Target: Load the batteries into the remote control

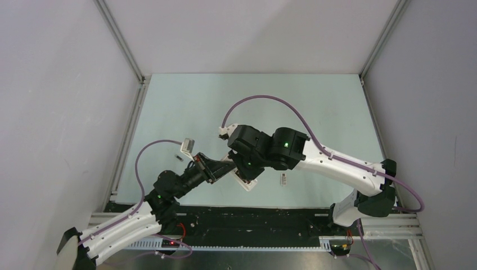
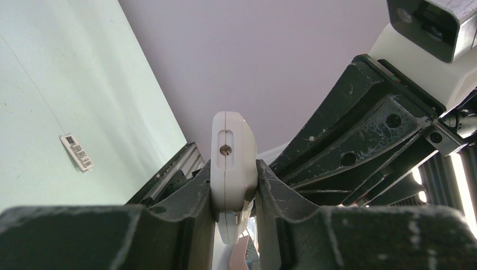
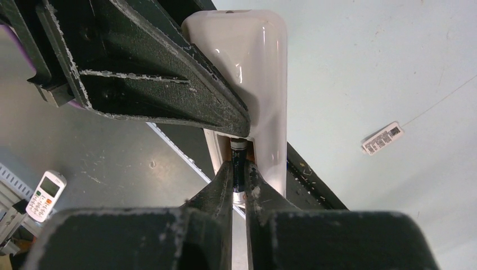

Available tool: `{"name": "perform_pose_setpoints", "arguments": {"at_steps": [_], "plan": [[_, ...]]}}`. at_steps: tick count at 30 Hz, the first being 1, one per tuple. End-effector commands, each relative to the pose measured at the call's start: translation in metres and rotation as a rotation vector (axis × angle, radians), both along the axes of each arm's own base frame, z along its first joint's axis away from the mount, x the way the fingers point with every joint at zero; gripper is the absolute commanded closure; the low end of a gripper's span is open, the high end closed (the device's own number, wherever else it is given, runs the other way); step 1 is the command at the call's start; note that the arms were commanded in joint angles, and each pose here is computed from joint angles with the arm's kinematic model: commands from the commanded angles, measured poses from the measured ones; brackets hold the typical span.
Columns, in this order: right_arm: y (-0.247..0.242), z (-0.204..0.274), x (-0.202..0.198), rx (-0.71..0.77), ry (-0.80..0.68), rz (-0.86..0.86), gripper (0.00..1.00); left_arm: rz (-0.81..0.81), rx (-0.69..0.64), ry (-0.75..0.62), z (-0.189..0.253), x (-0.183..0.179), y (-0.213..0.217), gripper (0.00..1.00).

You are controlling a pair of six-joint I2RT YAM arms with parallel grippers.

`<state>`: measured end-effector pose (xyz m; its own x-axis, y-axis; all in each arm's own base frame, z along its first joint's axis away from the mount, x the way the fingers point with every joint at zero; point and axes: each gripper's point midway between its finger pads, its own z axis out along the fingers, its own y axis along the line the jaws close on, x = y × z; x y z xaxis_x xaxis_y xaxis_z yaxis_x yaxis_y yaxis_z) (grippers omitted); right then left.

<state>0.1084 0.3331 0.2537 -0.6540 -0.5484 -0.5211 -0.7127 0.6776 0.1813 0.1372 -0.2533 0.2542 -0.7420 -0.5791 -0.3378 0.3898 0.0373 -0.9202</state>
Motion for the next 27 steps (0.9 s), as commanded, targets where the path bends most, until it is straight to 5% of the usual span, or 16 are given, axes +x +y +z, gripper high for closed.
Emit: {"name": "perform_pose_setpoints", "arguments": {"at_steps": [1, 27], "plan": [[0.0041, 0.0169, 0.0007, 0.088, -0.007, 0.000, 0.89, 0.006, -0.077, -0.034, 0.0212, -0.0014, 0.0036, 1.00], [-0.0041, 0.0198, -0.0001, 0.118, -0.003, -0.017, 0.82, 0.002, -0.078, -0.022, 0.0190, -0.0015, 0.0032, 1.00]]}}
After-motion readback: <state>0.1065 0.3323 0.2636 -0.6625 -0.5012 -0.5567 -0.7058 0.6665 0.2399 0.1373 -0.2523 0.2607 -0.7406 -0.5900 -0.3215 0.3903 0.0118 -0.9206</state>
